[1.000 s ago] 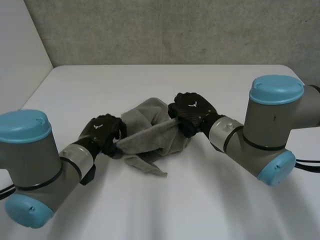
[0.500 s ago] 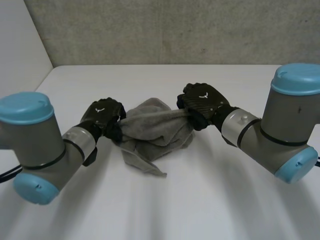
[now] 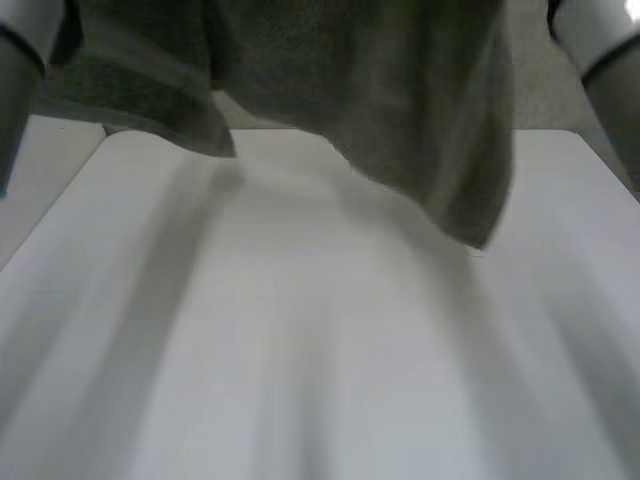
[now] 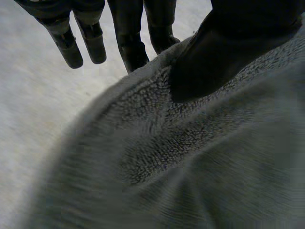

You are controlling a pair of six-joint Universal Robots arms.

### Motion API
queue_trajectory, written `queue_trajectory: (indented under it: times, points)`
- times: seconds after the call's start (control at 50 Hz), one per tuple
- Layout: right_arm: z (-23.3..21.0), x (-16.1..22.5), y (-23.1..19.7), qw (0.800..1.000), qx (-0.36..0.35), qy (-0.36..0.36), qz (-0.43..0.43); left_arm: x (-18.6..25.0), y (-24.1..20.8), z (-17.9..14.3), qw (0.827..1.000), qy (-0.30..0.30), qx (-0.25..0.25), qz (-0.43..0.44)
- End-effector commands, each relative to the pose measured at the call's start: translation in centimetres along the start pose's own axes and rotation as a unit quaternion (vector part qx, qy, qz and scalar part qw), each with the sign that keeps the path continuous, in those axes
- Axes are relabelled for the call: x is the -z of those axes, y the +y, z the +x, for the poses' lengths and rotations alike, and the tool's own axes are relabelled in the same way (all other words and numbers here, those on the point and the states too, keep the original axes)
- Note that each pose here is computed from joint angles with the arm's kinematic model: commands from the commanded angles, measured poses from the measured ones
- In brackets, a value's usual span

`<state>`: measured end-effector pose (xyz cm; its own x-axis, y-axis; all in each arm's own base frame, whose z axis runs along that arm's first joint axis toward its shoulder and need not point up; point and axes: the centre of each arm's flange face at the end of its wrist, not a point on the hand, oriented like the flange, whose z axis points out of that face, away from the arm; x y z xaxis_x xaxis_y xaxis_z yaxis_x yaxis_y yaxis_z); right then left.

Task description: Fold the towel.

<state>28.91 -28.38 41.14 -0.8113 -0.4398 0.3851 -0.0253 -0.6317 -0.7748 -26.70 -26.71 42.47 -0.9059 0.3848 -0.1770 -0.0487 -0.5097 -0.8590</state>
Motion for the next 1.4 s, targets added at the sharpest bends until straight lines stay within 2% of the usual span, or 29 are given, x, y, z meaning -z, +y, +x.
queue_trajectory:
  times: [0.02, 0.04, 0.06, 0.12, 0.14, 0.16, 0.18, 0.2, 0.22, 0.26, 0.28, 0.36, 0.5, 0.6, 0.7, 0.92, 1.14, 1.18, 1.2, 1.24, 1.4]
  points:
    - [-4.3, 7.2, 6.9, 0.983, -0.035, -0.093, -0.153, 6.2, 9.4, 2.3, 0.985, 0.067, 0.003, -0.161]
    - [-5.2, 9.0, 8.3, 0.976, -0.033, -0.111, -0.183, 8.0, 11.4, 2.6, 0.977, 0.076, -0.005, -0.198]
    - [-5.2, 9.0, 8.3, 0.976, -0.033, -0.111, -0.183, 9.7, 13.6, 2.6, 0.968, 0.08, -0.017, -0.237]
    - [-6.4, 12.3, 10.8, 0.961, -0.014, -0.141, -0.236, 11.2, 15.9, 2.5, 0.958, 0.083, -0.031, -0.274]
    - [-6.9, 13.8, 11.9, 0.953, -0.005, -0.156, -0.261, 12.7, 18.0, 2.5, 0.947, 0.089, -0.042, -0.305]
    - [-6.9, 13.8, 11.9, 0.953, -0.005, -0.156, -0.261, 13.9, 19.4, 2.8, 0.939, 0.1, -0.049, -0.327]
    - [-7.5, 15.1, 13.0, 0.942, -0.002, -0.173, -0.287, 13.9, 19.4, 2.8, 0.939, 0.1, -0.049, -0.327]
    - [-8.1, 16.4, 13.9, 0.93, 0.0, -0.19, -0.315, 14.9, 20.5, 3.1, 0.931, 0.109, -0.057, -0.344]
    - [-8.1, 16.4, 14.0, 0.93, 0.0, -0.19, -0.316, 15.7, 21.4, 3.4, 0.924, 0.115, -0.058, -0.36]
    - [-8.8, 17.8, 14.5, 0.909, -0.007, -0.22, -0.353, 16.3, 22.1, 3.5, 0.918, 0.12, -0.058, -0.373]
    - [-8.8, 17.8, 14.5, 0.909, -0.007, -0.22, -0.354, 16.6, 22.6, 3.7, 0.914, 0.123, -0.056, -0.382]
    - [-8.1, 18.1, 14.9, 0.898, -0.01, -0.22, -0.38, 16.7, 23.2, 3.7, 0.912, 0.122, -0.056, -0.388]
    - [-7.3, 17.9, 15.7, 0.9, -0.015, -0.203, -0.386, 16.4, 23.5, 3.2, 0.916, 0.109, -0.056, -0.381]
    - [-6.9, 18.1, 17.7, 0.898, -0.02, -0.184, -0.4, 16.3, 23.6, 3.0, 0.917, 0.104, -0.056, -0.381]
    - [-5.9, 18.1, 18.7, 0.892, -0.052, -0.157, -0.42, 16.3, 23.4, 3.0, 0.918, 0.104, -0.056, -0.38]
    - [-5.6, 16.2, 18.2, 0.904, -0.056, -0.162, -0.393, 16.7, 23.0, 3.5, 0.916, 0.113, -0.054, -0.38]
    - [-6.8, 14.2, 17.9, 0.896, -0.034, -0.26, -0.358, 17.4, 22.9, 3.8, 0.913, 0.119, -0.051, -0.387]
    - [-7.1, 13.9, 18.2, 0.883, -0.039, -0.285, -0.37, 17.4, 22.8, 3.8, 0.913, 0.12, -0.051, -0.387]
    - [-7.1, 13.9, 18.2, 0.883, -0.039, -0.285, -0.37, 17.5, 22.9, 3.8, 0.912, 0.12, -0.05, -0.389]
    - [-8.1, 13.9, 18.4, 0.867, -0.035, -0.32, -0.381, 17.5, 22.9, 3.8, 0.912, 0.12, -0.05, -0.389]
    - [-9.2, 14.4, 19.2, 0.846, 0.033, -0.377, -0.376, 17.5, 22.8, 3.7, 0.913, 0.118, -0.051, -0.388]
